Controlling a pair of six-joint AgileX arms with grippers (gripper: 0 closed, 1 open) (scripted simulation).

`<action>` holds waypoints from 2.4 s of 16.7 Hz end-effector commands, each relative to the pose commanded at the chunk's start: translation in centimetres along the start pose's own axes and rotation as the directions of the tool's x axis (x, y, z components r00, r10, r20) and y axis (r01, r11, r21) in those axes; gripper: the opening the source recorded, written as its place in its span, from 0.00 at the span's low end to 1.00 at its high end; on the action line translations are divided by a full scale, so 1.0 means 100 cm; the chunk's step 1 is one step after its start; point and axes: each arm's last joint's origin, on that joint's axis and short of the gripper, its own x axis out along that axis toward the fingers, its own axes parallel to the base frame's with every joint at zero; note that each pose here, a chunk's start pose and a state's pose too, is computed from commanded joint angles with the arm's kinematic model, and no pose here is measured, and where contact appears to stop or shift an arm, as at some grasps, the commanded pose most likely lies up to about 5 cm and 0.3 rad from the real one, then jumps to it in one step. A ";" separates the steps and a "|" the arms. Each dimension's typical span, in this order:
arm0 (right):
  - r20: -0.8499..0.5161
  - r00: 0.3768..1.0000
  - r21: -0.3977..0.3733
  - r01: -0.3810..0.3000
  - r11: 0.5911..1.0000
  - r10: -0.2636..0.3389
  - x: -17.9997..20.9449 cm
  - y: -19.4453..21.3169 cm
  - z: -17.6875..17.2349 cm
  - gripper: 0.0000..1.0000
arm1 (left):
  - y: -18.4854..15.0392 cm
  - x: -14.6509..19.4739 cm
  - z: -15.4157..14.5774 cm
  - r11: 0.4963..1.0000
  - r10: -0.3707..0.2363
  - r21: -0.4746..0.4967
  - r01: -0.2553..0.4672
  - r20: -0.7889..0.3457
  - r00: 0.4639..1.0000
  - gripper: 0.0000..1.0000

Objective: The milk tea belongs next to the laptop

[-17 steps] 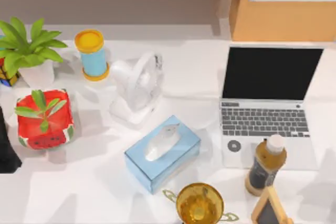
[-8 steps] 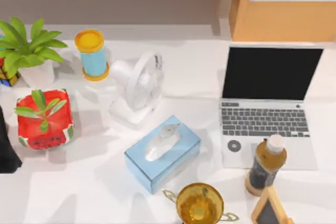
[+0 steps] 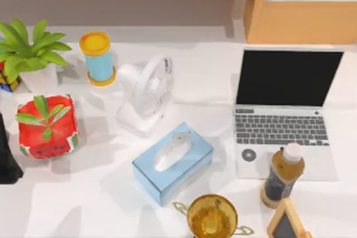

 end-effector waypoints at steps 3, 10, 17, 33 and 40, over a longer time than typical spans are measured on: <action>-0.001 1.000 0.001 -0.001 1.000 0.001 0.031 0.000 -0.001 1.00 | 0.000 0.000 0.000 1.000 0.000 0.000 0.000 0.000 1.000 1.00; -0.001 1.000 0.000 0.000 1.000 0.000 0.052 0.004 -0.002 1.00 | 0.000 0.000 0.000 1.000 0.000 0.000 0.000 0.000 1.000 1.00; -0.001 1.000 0.000 0.000 1.000 0.000 0.052 0.004 -0.002 0.47 | 0.000 0.000 0.000 1.000 0.000 0.000 0.000 0.000 1.000 1.00; -0.001 1.000 0.002 0.001 1.000 -0.001 0.052 0.004 -0.002 0.00 | 0.000 0.000 0.000 1.000 0.000 0.000 0.000 0.000 1.000 1.00; -0.002 1.000 0.003 0.000 1.000 0.000 0.050 0.003 0.007 0.00 | 0.000 0.000 0.000 1.000 0.000 0.000 0.000 0.000 1.000 1.00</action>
